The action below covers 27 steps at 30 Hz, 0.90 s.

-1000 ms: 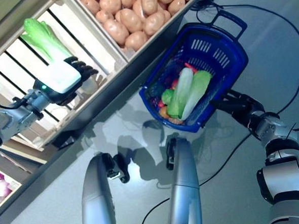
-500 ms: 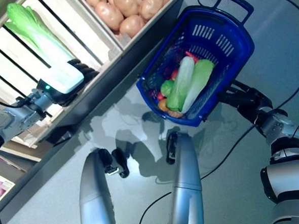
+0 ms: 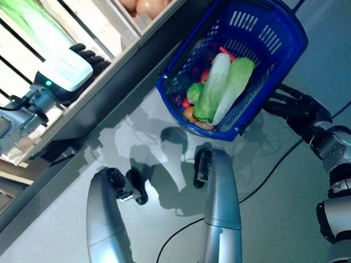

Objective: Put vegetables into the basket

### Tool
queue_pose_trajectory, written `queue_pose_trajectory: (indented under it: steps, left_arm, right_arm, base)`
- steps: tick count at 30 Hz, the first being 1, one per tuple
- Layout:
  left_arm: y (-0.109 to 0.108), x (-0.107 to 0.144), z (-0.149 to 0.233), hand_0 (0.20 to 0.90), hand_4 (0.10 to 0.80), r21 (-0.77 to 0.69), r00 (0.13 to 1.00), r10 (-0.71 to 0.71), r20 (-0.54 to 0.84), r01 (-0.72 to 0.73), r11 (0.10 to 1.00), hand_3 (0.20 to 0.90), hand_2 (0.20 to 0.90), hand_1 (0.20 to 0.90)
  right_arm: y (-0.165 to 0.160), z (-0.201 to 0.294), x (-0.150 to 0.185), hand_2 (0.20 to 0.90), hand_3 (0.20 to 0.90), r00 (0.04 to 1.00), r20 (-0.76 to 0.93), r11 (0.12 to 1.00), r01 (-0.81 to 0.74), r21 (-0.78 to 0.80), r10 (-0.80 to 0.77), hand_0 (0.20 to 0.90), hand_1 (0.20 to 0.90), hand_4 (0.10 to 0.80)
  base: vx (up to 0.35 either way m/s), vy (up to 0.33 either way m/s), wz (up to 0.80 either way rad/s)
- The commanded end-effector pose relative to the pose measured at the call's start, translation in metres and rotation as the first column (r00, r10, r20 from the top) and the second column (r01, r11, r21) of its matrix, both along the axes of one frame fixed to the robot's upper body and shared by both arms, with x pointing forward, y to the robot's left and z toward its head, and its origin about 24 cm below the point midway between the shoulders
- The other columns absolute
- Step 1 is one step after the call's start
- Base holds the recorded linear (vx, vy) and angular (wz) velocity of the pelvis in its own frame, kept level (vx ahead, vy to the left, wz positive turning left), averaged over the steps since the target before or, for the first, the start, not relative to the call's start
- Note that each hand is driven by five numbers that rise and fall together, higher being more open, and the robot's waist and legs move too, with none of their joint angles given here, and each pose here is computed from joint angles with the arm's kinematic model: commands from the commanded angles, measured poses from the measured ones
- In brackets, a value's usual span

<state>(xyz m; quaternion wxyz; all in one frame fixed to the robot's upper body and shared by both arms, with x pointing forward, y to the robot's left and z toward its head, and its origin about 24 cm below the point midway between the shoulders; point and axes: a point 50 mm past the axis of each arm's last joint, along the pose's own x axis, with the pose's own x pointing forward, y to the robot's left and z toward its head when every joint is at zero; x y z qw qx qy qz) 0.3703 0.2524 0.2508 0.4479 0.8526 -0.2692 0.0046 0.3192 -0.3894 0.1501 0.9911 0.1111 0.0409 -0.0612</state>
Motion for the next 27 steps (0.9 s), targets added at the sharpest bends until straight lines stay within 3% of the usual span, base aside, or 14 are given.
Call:
queue_pose_trajectory:
  steps: [1,5,6,7,18,22,27]
  left_arm:
    - [0.054,-0.020,0.074,0.900,0.800,0.006,0.930,0.258,0.261,-0.269,0.963,0.900,0.900,0.900]
    - [0.065,-0.026,0.079,0.900,0.800,-0.019,0.911,0.314,0.268,-0.321,0.947,0.900,0.900,0.900]
    - [0.066,-0.027,0.079,0.768,0.712,-0.022,0.909,0.320,0.266,-0.326,0.945,0.768,0.768,0.768]
    - [0.067,-0.027,0.078,0.300,0.400,-0.022,0.910,0.316,0.267,-0.322,0.946,0.300,0.300,0.300]
    - [0.072,-0.031,0.068,0.300,0.400,-0.042,0.924,0.300,0.236,-0.299,0.953,0.300,0.300,0.300]
    - [0.078,-0.031,0.056,0.300,0.400,-0.032,0.942,0.291,0.169,-0.290,0.957,0.300,0.300,0.300]
    - [0.065,-0.025,0.047,0.300,0.400,-0.103,0.964,0.219,0.148,-0.205,0.973,0.300,0.300,0.300]
  right_arm:
    - [-0.017,-0.034,-0.028,0.900,0.900,0.993,-0.115,0.999,0.034,0.015,-0.032,0.900,0.900,0.800]
    - [-0.020,-0.041,-0.037,0.900,0.900,0.992,-0.119,0.999,0.036,0.028,-0.032,0.900,0.900,0.800]
    - [-0.020,-0.042,-0.038,0.900,0.900,0.992,-0.119,0.999,0.036,0.030,-0.032,0.900,0.900,0.800]
    - [-0.019,-0.043,-0.038,0.900,0.900,0.992,-0.119,0.999,0.038,0.034,-0.033,0.900,0.900,0.800]
    - [-0.011,-0.043,-0.035,0.900,0.900,0.995,-0.101,0.999,0.010,0.050,-0.005,0.900,0.900,0.800]
    - [-0.011,-0.038,-0.034,0.900,0.900,1.000,-0.025,0.999,0.003,0.043,-0.002,0.900,0.900,0.800]
    - [0.000,-0.038,-0.026,0.900,0.900,0.999,0.008,0.999,-0.037,0.015,0.037,0.900,0.900,0.800]
  base:
    - [0.057,0.038,0.01]
    - [0.062,0.033,0.00]
    - [0.053,0.026,-0.01]
    - [0.051,0.025,0.00]
    - [0.028,0.020,-0.05]
    - [0.032,0.032,-0.08]
    - [0.027,0.040,-0.07]
